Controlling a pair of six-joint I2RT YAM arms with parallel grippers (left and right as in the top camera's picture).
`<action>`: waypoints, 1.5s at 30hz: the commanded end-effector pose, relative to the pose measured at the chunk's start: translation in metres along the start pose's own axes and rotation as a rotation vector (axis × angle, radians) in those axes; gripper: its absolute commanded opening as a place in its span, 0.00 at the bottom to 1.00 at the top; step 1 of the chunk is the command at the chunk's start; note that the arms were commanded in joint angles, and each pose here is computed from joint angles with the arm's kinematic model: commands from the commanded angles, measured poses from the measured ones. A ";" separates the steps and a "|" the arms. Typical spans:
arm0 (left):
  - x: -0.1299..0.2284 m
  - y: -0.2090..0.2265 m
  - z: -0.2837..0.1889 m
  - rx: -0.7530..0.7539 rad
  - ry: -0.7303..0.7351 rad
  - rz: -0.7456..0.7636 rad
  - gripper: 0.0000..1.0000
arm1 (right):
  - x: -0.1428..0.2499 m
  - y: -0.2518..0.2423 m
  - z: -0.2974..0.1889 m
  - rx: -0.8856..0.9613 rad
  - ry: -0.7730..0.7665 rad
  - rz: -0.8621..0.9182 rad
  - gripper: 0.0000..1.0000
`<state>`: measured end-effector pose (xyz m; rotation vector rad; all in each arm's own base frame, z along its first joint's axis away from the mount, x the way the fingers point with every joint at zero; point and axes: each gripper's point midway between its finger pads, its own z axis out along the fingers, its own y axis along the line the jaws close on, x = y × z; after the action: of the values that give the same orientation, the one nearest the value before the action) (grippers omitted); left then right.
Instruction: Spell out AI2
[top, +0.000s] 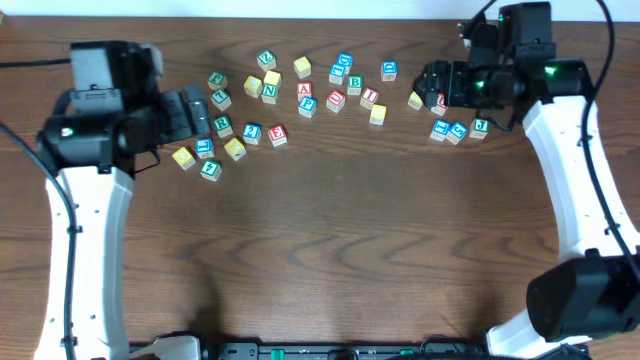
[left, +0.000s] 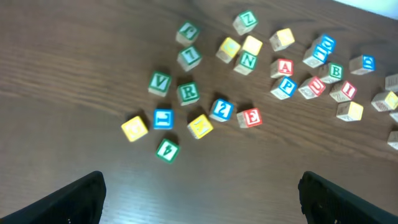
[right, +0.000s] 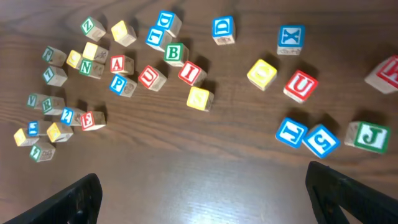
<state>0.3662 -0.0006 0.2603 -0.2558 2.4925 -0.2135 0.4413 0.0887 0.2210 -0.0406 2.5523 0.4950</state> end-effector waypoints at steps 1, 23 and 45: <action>-0.014 -0.009 -0.003 -0.013 -0.050 0.053 0.97 | -0.008 0.001 0.000 0.005 -0.015 -0.025 0.99; -0.012 -0.011 0.028 -0.009 0.006 0.012 0.99 | -0.005 0.014 0.008 0.069 -0.019 -0.022 0.94; -0.006 -0.031 0.043 0.010 0.033 0.056 0.93 | -0.001 0.004 0.009 0.203 -0.035 0.096 0.86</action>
<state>0.3981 -0.0358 0.2275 -0.1619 2.5445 -0.2207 0.4420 0.1048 0.2096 0.0759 2.5843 0.3306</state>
